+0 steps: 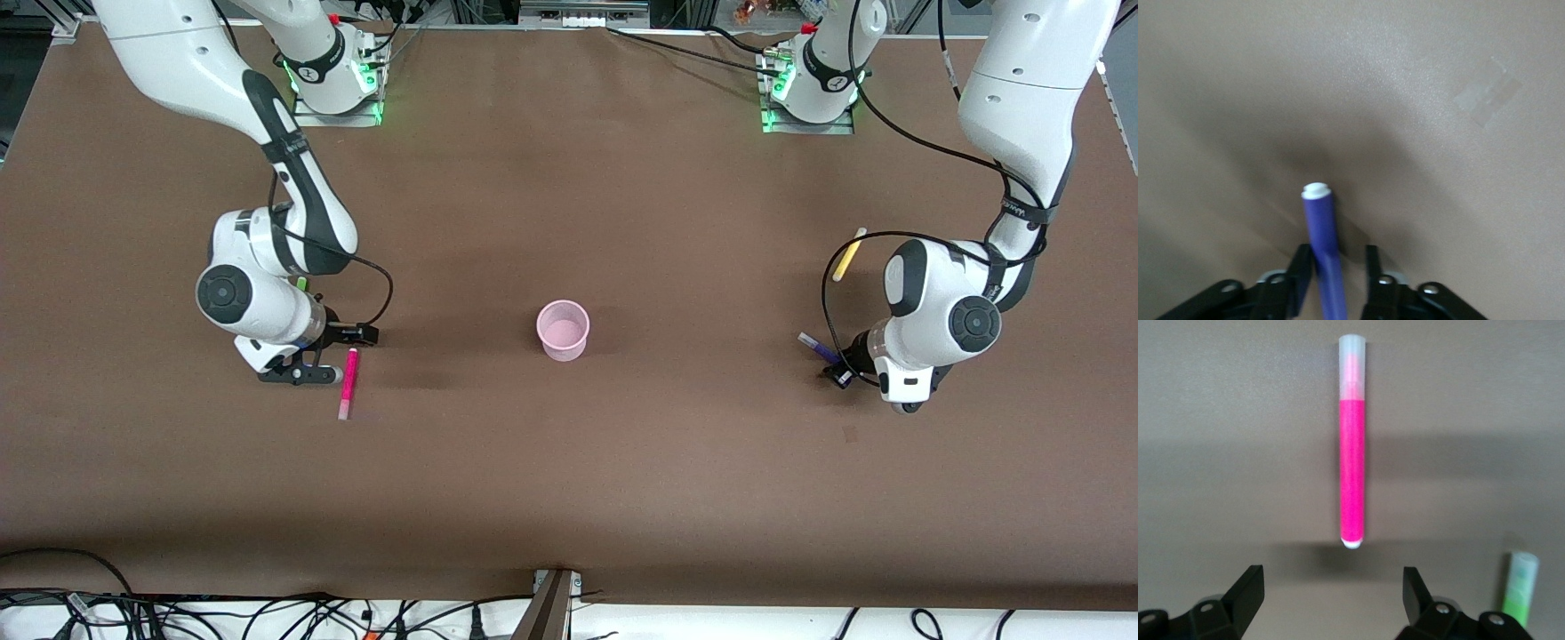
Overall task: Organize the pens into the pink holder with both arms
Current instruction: 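Grasp the blue marker with the left gripper while the right gripper grasps pink, then carry the blue marker over the pink cup with the left gripper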
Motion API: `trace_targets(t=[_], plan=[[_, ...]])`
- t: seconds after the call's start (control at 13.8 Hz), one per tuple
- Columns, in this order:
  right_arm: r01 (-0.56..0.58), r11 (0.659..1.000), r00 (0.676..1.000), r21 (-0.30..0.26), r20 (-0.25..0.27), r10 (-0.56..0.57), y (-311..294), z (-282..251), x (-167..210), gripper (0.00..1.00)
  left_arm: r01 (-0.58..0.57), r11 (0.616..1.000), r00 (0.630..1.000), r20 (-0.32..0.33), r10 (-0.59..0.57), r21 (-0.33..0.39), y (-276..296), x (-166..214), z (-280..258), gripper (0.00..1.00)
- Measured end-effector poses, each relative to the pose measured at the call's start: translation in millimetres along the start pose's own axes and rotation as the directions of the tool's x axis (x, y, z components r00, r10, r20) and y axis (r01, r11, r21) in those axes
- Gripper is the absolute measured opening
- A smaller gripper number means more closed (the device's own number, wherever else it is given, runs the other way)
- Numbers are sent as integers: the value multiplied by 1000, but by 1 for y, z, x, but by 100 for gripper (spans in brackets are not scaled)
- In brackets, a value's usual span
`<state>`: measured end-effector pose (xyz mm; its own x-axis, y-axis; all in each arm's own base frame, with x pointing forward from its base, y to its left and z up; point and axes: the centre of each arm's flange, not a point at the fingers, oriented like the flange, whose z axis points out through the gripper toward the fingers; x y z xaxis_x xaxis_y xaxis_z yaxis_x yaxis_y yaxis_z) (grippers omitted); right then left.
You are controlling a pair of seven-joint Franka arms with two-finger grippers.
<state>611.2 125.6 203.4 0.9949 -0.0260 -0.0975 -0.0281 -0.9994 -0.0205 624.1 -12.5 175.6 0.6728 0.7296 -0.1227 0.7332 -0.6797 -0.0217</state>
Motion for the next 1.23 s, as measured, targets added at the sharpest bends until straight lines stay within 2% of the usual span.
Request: trace_targets(t=[0.07,0.22,0.44,0.65,0.73,0.8,0.87,0.94,1.23], plan=[[0,1000,1000,-1,2,0,0,4,0,88,0,1000,1000,0,0,-1,0,0,0,32],[-2,1000,1000,-2,5,2,1,7,0,78,-1,1000,1000,-1,1,-1,0,0,0,17],[-4,1000,1000,-2,-2,4,2,9,1,75,-11,1000,1000,-6,11,-6,5,-4,-1,18],[-10,1000,1000,-5,-6,10,6,19,3,64,-20,998,998,-55,17,-57,38,-22,-34,18],[-11,1000,1000,-5,-8,11,7,21,3,64,-7,996,997,-81,-1,-89,56,-33,-59,18],[-12,1000,1000,-5,-9,12,7,22,3,56,5,993,995,-103,-18,-120,75,-49,-86,18],[-13,1000,1000,-5,-9,13,8,23,3,56,19,989,992,-119,-37,-149,94,-67,-112,18],[-13,1000,1000,-5,-10,13,8,23,4,49,36,983,990,-129,-60,-178,111,-86,-138,18],[-21,1000,1000,-4,-17,21,13,23,5,39,106,955,982,-120,-144,-278,176,-171,-212,18]])
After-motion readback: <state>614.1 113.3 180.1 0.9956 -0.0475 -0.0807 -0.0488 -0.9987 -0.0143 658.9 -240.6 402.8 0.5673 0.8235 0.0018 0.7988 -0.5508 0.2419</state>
